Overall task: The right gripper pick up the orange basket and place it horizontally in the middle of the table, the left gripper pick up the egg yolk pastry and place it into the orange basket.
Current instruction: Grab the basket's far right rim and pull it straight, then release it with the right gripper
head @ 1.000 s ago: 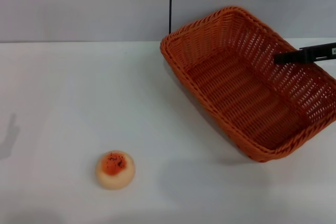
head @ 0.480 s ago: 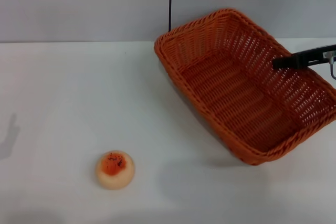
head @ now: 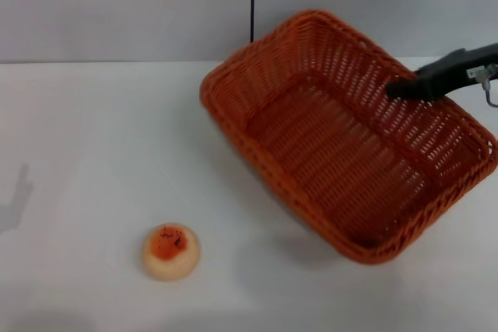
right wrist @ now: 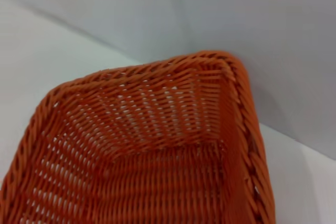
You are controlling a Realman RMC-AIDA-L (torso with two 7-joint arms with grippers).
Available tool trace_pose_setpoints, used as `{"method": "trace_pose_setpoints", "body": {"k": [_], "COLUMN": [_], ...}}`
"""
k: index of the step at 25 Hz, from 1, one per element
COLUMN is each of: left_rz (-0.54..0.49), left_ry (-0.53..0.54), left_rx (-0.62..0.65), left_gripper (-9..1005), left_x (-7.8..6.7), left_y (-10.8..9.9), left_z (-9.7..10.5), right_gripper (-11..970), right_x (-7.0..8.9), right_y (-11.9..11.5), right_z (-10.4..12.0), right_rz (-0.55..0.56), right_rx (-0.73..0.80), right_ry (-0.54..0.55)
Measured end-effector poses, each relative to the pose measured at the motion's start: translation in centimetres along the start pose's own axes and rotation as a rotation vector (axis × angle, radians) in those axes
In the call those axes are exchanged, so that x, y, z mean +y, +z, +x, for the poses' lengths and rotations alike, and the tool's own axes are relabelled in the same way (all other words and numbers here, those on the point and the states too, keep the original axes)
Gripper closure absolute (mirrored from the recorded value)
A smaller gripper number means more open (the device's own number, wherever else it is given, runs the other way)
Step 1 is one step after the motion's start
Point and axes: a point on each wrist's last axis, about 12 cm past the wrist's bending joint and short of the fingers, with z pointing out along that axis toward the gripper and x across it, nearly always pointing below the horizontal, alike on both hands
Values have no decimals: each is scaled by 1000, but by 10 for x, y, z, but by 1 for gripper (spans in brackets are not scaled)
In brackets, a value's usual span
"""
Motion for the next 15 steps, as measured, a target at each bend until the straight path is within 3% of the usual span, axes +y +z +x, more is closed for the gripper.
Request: {"method": "trace_pose_setpoints", "body": {"k": [4, 6, 7, 8, 15], "left_rz": [2, -1, -2, -5, -28], "left_ry": [28, 43, 45, 47, 47], "left_rx": [-5, -4, -2, 0, 8], "left_gripper": [233, 234, 234, 235, 237], "left_x": [-1, -1, -1, -1, 0], "left_y": [0, -1, -2, -4, -18], "left_z": [0, 0, 0, 0, 0], "right_gripper": [775, 779, 782, 784, 790], "right_x": [10, 17, 24, 24, 39], "right_y": [-2, -1, 0, 0, 5], "right_z": [-16, -22, -27, -27, -36], "right_rz": [-43, -65, -86, -86, -109], "right_rx": [32, 61, 92, 92, 155], "right_ry": [-183, -310, -438, -438, -733]}}
